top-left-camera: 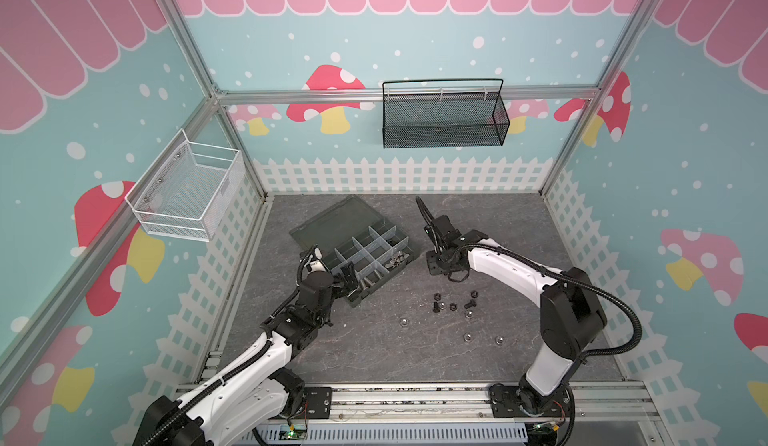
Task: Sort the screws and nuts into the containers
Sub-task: 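Move the open right gripper back over the black parts on the table, then lower the open right gripper around another upright black bolt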
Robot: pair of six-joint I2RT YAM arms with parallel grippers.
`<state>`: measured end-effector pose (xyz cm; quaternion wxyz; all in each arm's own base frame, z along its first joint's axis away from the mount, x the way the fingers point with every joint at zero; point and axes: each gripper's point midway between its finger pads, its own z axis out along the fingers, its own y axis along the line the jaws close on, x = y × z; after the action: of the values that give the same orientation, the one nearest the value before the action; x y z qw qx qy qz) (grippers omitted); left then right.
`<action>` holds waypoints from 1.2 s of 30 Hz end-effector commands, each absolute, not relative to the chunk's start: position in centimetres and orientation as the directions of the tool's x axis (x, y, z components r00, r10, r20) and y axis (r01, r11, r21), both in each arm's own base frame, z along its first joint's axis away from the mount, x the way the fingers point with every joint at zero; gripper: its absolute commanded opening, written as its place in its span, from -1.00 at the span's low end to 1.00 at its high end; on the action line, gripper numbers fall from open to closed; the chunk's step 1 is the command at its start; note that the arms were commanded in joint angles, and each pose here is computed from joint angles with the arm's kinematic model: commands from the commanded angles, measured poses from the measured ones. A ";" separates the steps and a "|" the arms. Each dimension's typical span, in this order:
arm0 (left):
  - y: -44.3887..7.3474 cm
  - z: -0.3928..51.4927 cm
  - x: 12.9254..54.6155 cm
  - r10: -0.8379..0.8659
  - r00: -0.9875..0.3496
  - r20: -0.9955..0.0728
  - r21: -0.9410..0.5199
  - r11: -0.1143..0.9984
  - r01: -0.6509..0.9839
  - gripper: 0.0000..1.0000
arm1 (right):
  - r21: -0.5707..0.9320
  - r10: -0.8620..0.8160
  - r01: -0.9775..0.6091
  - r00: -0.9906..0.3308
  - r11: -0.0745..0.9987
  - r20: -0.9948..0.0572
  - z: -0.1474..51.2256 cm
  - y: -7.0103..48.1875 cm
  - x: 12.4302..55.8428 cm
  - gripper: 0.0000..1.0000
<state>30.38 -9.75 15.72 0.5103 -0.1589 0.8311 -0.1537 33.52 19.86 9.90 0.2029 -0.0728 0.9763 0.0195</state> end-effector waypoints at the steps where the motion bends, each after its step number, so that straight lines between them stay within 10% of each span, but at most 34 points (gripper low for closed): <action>1: -10.1 16.7 31.0 -0.446 -0.415 -0.793 -0.447 0.889 -0.102 1.00 | 0.020 -0.033 -0.044 -0.922 0.999 -0.386 9.7 18.1 31.5 -0.01; 19: -12.5 15.7 32.3 -0.448 -0.480 -0.755 -0.482 0.874 -0.057 0.99 | 0.107 0.186 0.164 -0.952 0.981 -0.243 5.2 13.4 23.9 0.08; 36: -12.7 15.4 32.3 -0.438 -0.497 -0.749 -0.475 0.878 -0.058 0.99 | 0.243 0.316 0.258 -0.919 0.935 -0.238 3.0 11.8 25.3 0.11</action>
<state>31.88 -12.59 14.09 0.4715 -0.1356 0.8515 -0.1850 24.49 11.45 2.94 0.1272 0.1377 0.9783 0.0879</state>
